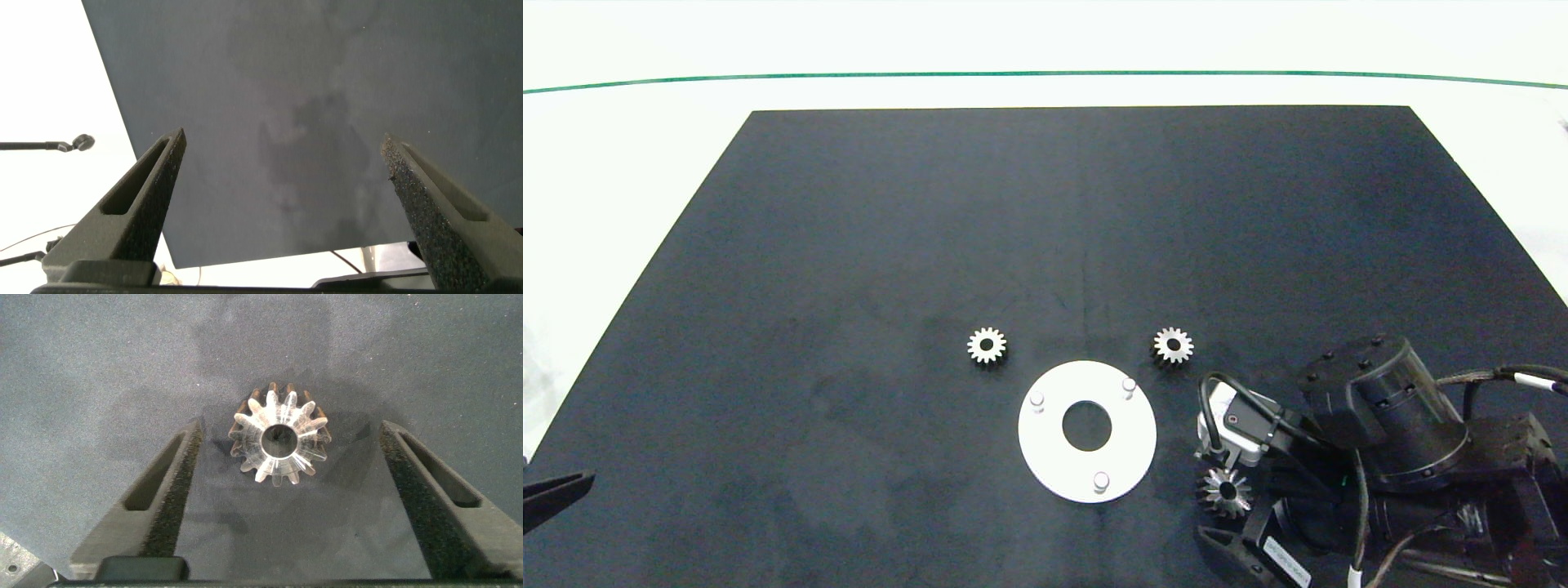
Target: Install three planetary gears onto the carrier pins
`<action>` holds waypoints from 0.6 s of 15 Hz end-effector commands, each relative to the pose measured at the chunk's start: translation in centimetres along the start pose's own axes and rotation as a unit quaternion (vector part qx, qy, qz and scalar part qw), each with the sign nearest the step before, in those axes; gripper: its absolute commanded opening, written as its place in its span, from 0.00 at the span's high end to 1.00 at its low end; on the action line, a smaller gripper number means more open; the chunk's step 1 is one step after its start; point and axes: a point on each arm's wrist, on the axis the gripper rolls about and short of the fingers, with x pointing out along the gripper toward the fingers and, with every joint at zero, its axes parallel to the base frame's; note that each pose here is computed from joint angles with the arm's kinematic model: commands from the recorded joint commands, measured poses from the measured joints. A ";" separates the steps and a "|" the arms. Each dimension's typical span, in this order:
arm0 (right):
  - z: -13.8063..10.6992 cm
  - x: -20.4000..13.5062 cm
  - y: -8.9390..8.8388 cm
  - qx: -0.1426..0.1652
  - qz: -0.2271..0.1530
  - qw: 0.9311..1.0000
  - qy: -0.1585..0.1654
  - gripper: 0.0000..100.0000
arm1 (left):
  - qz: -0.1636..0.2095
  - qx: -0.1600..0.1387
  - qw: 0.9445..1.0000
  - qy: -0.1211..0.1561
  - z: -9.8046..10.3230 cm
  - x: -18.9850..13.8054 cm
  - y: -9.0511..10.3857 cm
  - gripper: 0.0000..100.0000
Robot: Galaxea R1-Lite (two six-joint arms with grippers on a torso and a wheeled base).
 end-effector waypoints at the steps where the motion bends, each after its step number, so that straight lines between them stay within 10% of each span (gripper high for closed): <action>1: -0.1 0.0 0.3 -0.005 0.003 1.000 0.000 0.21 | 0.000 0.001 1.000 0.000 0.0 -0.1 0.0 0.00; 9: 0.0 0.0 0.3 -0.005 0.002 1.000 -0.001 0.36 | 0.000 0.001 1.000 0.001 -0.1 0.0 0.0 0.00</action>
